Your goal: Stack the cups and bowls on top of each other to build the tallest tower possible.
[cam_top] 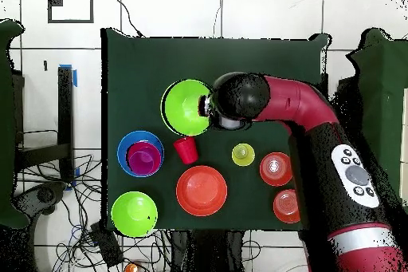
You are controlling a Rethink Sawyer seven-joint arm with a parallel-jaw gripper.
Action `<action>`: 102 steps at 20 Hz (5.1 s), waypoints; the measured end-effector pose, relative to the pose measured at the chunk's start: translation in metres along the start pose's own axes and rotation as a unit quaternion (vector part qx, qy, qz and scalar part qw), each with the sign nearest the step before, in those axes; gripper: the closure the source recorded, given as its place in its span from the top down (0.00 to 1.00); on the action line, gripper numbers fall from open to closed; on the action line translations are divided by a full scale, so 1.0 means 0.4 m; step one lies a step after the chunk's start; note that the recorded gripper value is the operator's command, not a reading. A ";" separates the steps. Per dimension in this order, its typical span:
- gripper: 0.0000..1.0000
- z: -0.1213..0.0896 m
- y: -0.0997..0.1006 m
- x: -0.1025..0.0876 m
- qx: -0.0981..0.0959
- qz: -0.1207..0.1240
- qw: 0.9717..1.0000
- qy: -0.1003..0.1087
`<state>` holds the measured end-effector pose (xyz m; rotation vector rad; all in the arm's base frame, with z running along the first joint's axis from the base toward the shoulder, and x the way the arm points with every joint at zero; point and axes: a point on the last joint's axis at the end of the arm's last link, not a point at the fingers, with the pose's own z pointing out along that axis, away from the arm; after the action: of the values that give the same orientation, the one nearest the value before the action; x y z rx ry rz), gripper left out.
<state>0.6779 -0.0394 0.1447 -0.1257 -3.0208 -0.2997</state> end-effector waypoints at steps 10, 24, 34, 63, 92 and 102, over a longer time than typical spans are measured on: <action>0.00 -0.064 0.091 0.165 -0.087 -0.004 0.996 0.019; 0.00 -0.169 0.215 0.451 -0.177 -0.086 0.979 -0.046; 0.00 -0.071 0.342 0.618 -0.171 -0.166 0.968 -0.083; 0.00 0.050 0.375 0.794 -0.124 -0.209 0.968 -0.067; 0.00 0.068 0.329 0.676 -0.114 -0.135 0.980 -0.094; 0.00 0.071 0.294 0.623 -0.102 -0.128 0.982 -0.098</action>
<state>0.4390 0.0991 0.1673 0.2333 -3.1941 -0.6570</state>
